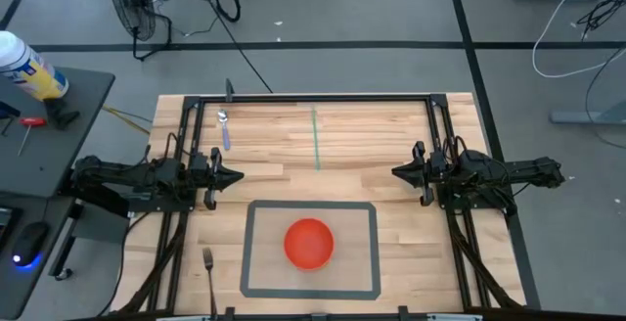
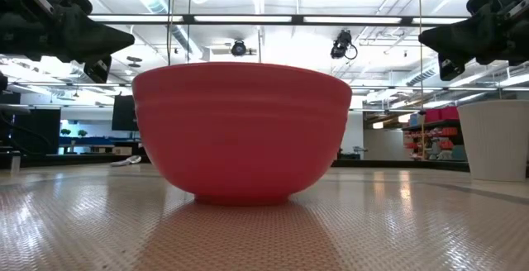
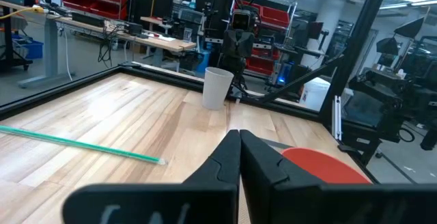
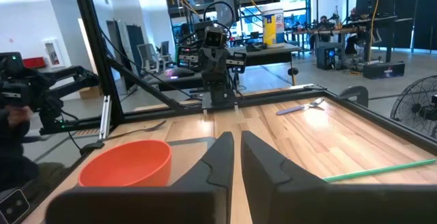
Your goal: Pick & Place Utensil
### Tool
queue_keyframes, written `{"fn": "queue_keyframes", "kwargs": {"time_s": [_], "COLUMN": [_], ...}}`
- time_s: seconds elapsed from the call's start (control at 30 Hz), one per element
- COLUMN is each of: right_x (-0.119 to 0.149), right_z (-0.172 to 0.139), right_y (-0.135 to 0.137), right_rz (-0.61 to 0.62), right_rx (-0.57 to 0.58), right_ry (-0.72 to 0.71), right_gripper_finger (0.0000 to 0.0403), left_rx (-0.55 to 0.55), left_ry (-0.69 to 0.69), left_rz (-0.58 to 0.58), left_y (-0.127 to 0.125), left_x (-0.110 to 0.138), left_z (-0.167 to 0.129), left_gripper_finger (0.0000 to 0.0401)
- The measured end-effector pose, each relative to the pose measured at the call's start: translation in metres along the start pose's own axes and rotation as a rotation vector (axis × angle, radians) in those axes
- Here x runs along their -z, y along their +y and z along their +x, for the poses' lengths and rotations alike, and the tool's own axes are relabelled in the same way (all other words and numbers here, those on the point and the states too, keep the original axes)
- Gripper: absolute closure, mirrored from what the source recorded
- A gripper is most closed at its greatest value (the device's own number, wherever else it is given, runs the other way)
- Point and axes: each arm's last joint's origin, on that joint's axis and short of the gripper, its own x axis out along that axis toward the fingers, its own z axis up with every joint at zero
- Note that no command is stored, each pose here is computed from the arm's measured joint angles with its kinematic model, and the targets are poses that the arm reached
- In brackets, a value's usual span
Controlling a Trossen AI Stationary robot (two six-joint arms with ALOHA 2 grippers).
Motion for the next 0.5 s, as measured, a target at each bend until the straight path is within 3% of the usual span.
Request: {"fn": "queue_keyframes", "kwargs": {"time_s": [0.37,0.5], "right_x": [0.0,0.0], "right_z": [0.0,0.0], "right_y": [0.0,0.0], "right_rz": [0.0,0.0], "right_rx": [0.0,0.0], "right_ry": [0.0,0.0], "right_gripper_finger": [0.0368,0.0368], "left_rx": [0.044,0.056], "left_ry": [-0.056,-0.052], "left_rz": [-0.083,-0.263], "left_y": [-0.0018,-0.0021], "left_x": [-0.0062,-0.0064], "left_z": [-0.0001,-0.0001], "left_gripper_finger": [0.0394,0.0394]}}
